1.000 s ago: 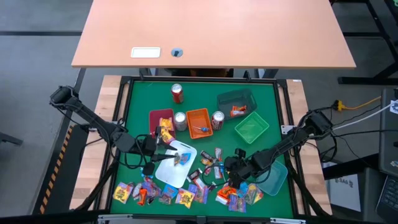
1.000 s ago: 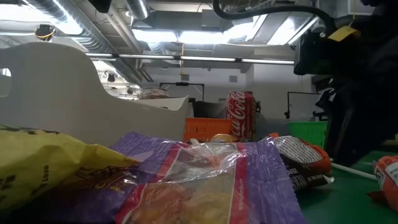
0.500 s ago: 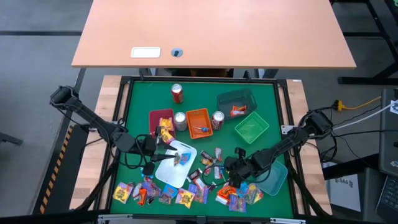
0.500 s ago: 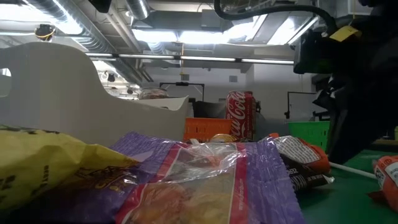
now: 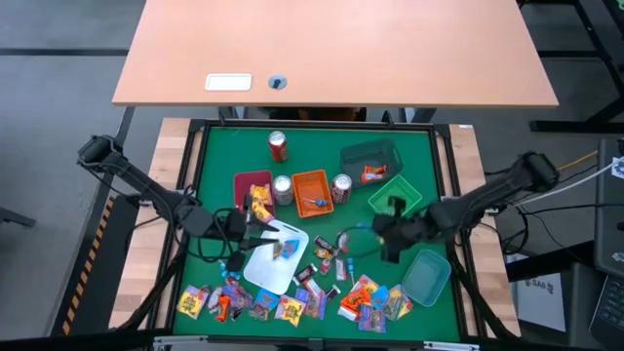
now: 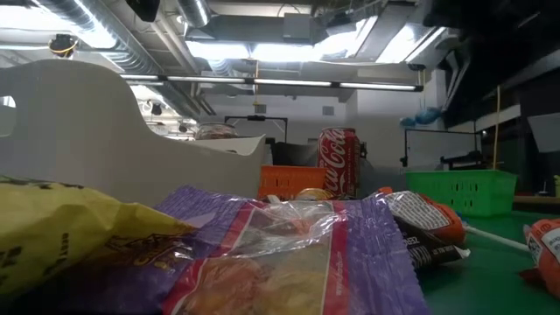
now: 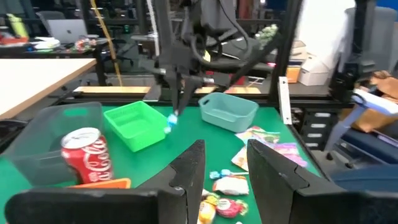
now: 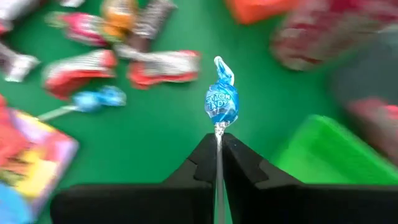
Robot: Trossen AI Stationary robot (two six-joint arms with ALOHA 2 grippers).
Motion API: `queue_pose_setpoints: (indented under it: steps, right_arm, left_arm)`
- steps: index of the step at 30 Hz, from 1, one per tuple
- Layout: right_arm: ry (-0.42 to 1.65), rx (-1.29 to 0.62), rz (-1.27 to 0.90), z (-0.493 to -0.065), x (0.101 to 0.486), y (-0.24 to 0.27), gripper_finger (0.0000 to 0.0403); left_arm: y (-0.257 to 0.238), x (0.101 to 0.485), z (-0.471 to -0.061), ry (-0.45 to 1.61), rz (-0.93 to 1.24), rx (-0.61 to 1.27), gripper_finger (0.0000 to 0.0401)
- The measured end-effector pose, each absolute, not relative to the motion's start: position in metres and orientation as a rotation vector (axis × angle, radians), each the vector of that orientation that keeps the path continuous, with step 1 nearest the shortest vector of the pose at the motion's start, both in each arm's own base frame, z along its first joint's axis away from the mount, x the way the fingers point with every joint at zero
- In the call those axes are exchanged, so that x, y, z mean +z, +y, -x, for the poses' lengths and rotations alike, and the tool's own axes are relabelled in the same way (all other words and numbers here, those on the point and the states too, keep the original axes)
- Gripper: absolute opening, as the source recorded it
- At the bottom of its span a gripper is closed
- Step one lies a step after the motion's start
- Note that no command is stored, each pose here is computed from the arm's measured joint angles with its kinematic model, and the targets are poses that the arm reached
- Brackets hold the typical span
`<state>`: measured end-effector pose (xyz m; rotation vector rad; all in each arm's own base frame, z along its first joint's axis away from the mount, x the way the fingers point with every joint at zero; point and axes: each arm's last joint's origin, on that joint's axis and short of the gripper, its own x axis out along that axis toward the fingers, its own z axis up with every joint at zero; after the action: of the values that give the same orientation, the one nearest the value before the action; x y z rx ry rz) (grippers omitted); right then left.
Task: Sort candy
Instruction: Put the blue lollipop into the orange bin
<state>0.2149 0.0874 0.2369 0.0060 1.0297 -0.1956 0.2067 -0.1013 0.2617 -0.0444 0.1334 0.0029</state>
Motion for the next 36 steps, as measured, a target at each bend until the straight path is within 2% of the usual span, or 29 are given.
queue_pose_setpoints:
  steps: [13,19,26,31,36]
  right_arm:
    - [1.289,-0.413,0.046,-0.173,0.25,0.032,0.0013]
    - [1.334,-0.39,0.11,-0.172,0.25,0.025,0.0013]
    - [1.346,-0.405,0.239,-0.174,0.251,0.013,0.0012]
    - [1.346,-0.441,0.212,-0.175,0.251,0.005,0.0012]
    - [1.184,-0.438,0.14,-0.191,0.254,0.003,0.0012]
  left_arm:
    - [-0.081,0.262,-0.215,0.128,0.052,0.125,0.0108]
    - [-0.072,0.262,-0.218,0.127,0.055,0.167,0.0108]
    - [-0.059,0.262,-0.222,0.125,0.059,0.227,0.0108]
    - [-0.049,0.262,-0.224,0.125,0.058,0.268,0.0108]
    - [-0.04,0.262,-0.226,0.124,0.061,0.31,0.0108]
